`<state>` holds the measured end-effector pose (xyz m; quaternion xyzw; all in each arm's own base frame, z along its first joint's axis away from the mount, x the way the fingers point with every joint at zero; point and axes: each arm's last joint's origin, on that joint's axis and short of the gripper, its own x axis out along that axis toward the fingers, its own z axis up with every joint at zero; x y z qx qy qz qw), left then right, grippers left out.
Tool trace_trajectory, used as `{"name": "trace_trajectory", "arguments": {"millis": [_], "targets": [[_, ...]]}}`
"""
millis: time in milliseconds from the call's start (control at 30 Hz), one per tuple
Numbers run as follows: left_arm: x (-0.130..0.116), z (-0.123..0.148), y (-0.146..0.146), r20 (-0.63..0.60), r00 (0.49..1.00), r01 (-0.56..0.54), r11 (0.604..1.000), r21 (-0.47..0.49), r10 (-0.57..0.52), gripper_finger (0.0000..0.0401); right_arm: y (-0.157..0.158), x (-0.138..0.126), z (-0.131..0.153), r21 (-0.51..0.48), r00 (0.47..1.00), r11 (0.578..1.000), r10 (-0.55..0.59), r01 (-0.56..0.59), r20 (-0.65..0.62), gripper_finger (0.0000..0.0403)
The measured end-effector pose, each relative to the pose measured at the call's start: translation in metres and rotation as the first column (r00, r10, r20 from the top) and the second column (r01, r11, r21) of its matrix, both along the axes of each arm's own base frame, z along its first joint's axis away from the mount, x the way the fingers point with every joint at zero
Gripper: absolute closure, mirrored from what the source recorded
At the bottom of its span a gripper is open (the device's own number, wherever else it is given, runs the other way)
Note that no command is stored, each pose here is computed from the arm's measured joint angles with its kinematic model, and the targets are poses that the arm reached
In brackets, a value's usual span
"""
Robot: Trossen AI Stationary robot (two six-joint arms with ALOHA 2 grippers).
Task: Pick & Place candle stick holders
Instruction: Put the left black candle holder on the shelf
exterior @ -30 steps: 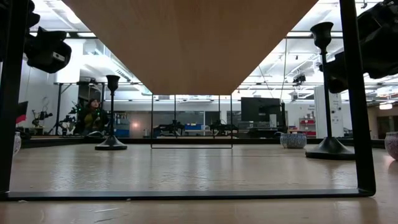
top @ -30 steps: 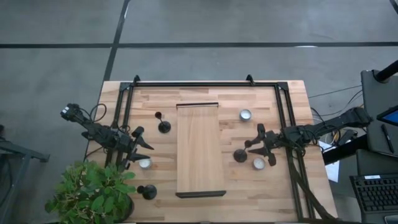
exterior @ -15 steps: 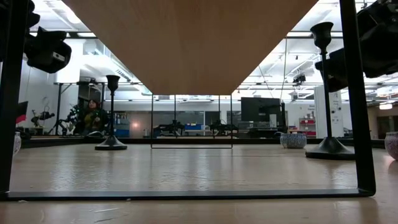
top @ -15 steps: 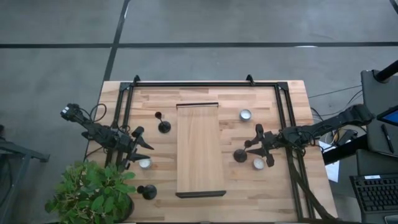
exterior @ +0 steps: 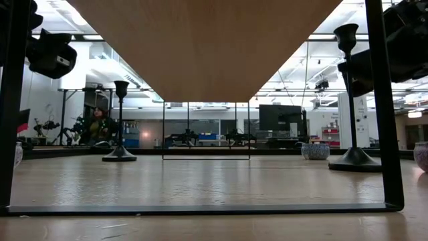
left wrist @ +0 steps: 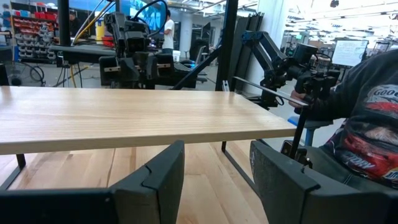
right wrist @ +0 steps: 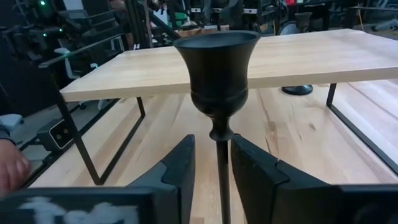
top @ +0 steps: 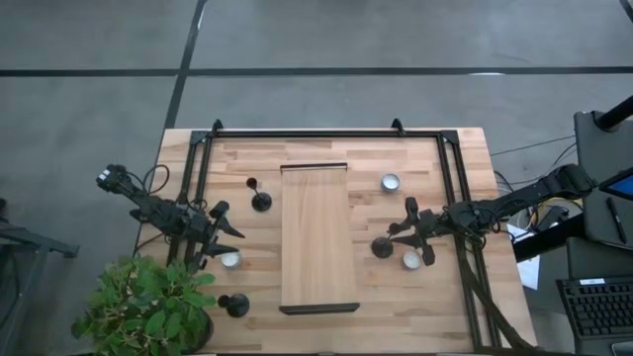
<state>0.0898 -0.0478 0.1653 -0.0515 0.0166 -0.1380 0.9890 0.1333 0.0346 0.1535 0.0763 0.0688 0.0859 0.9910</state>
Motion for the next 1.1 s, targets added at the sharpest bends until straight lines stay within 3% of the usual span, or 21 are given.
{"name": "trace_trajectory", "arguments": {"millis": [400, 733, 1100], "targets": [[0.000, 0.000, 0.000, 0.000, 1.000, 0.000, 1.000, 0.000, 0.000, 0.0222, 0.000, 0.000, 0.000, -0.001, 1.000, 1.000, 0.001, -0.001, 0.001, 0.0385], [0.000, 0.000, 0.000, 0.000, 1.000, 0.000, 1.000, 0.000, 0.000, 0.0222, 0.000, 0.001, 0.012, 0.011, 0.993, 1.000, -0.002, 0.001, 0.119, 0.0388], [0.000, 0.000, 0.000, 0.000, 1.000, 0.000, 1.000, 0.000, 0.000, 0.0222, 0.000, 0.022, 0.084, -0.161, 0.992, 0.979, -0.117, 0.122, 0.040, 0.0389]]}}
